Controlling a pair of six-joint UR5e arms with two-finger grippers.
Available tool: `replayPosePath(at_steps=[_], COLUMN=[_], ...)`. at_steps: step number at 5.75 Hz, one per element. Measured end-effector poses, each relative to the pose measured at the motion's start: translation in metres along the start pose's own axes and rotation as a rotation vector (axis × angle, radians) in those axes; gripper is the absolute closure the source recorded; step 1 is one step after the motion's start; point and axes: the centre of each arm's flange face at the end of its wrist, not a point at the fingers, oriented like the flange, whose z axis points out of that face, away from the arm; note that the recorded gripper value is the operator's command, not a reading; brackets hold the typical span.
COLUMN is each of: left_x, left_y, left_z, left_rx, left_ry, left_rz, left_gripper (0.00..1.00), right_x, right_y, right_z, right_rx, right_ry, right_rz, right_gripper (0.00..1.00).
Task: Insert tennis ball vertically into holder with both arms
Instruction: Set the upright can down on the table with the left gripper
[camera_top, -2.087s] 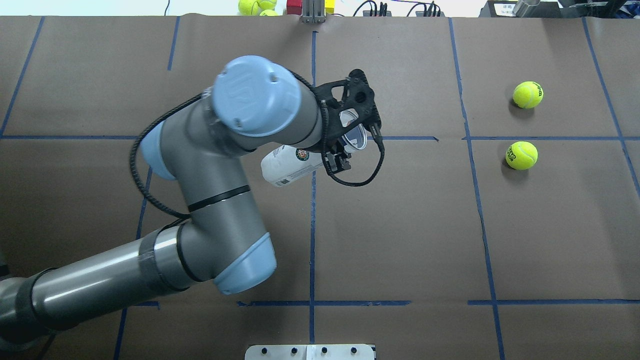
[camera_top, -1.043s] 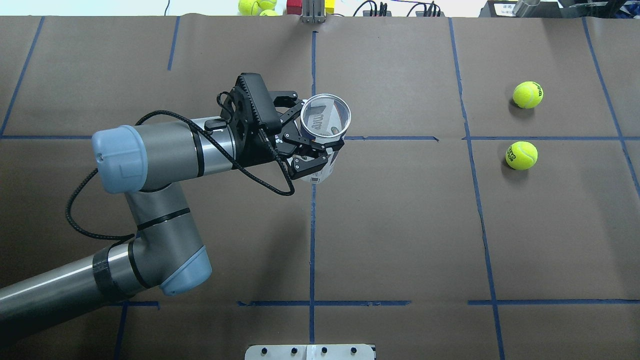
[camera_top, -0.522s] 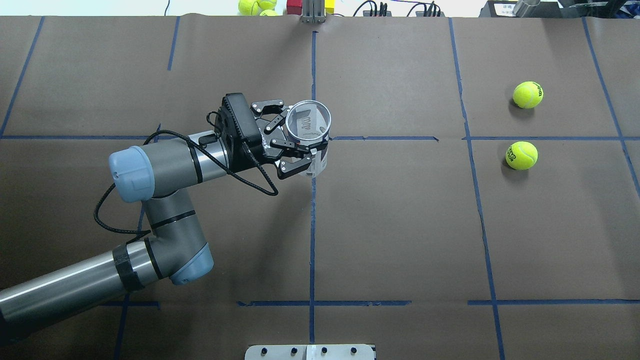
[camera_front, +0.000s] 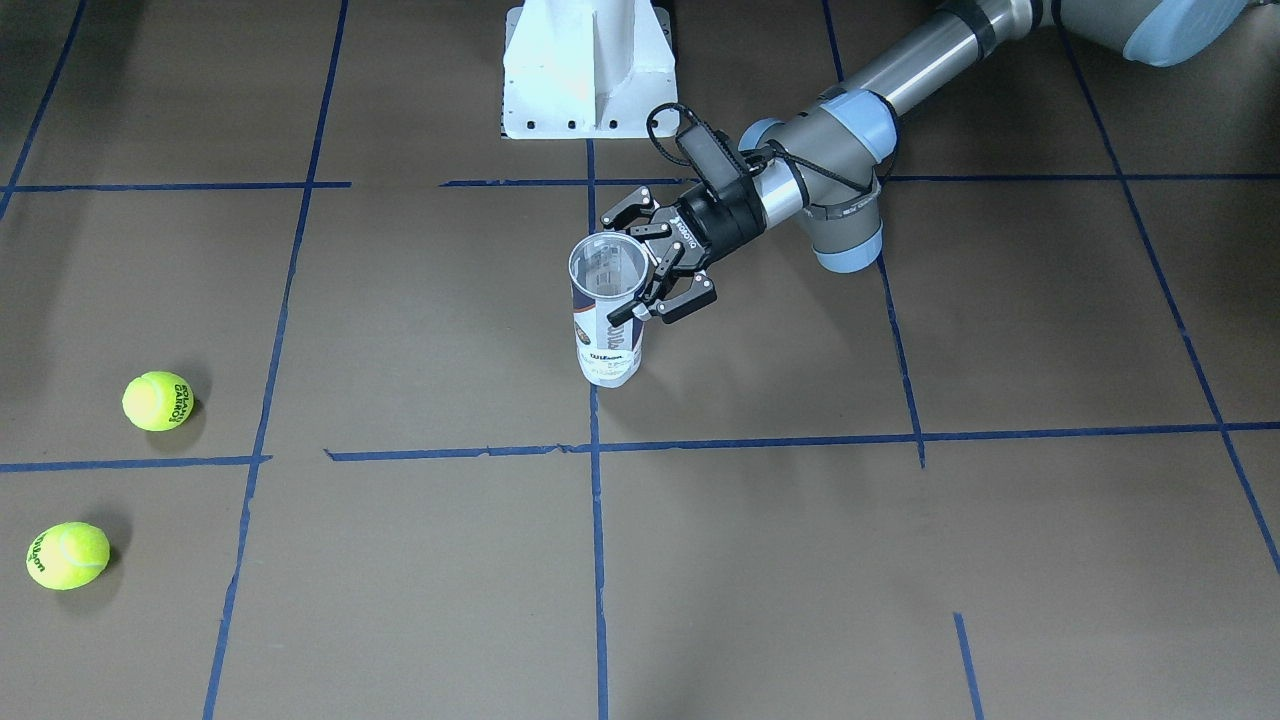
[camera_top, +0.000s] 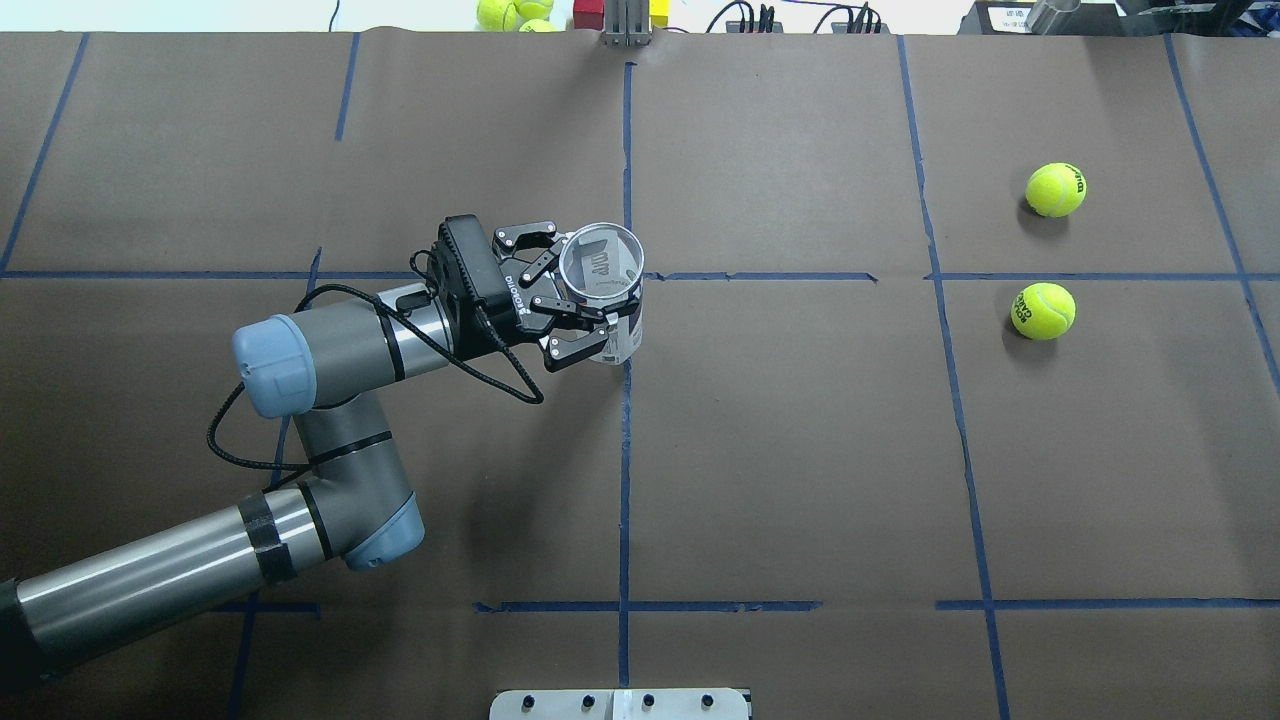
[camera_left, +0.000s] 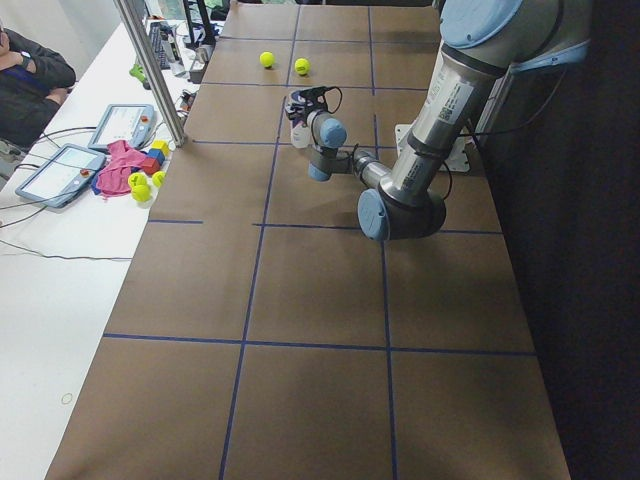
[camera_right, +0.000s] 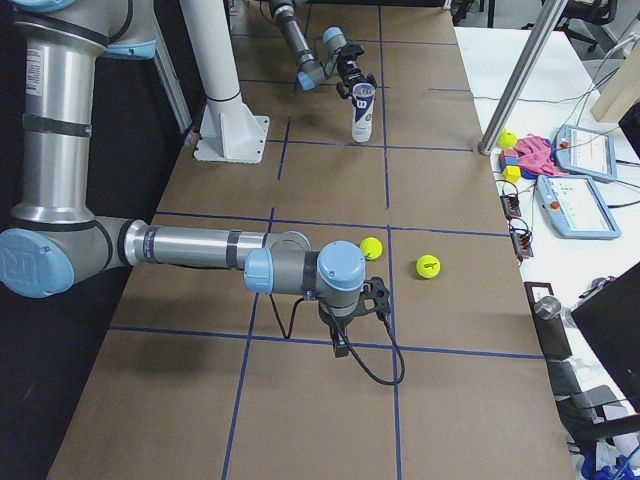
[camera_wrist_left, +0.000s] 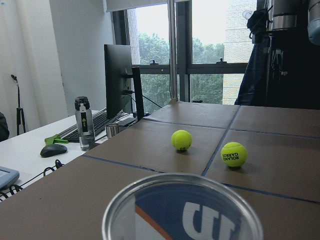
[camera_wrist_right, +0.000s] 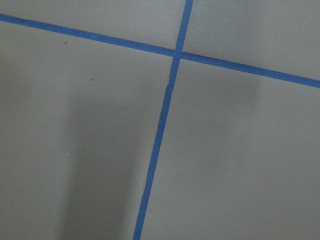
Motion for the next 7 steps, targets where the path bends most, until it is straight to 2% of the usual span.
replayPosePath(at_steps=[3,4,7], left_x=[0.026,0.027,0.024], left_y=[0.018,0.019,0.017], left_z=[0.008,0.008,0.008], left_rx=[0.002,0.003,0.016], left_ry=[-0.033,-0.041,-0.079], left_rz=[-0.024,-0.025,-0.021], left_gripper=[0.27,0.18,0.07], right_x=[0.001,0.001,0.001], right_y=[0.0,0.0,0.0], right_z=[0.001,0.001,0.001], right_rx=[-0.001,-0.001,-0.002], right_ry=[0.0,0.0,0.0], right_rz=[0.001,0.001,0.002], right_gripper=[0.0,0.0,0.0])
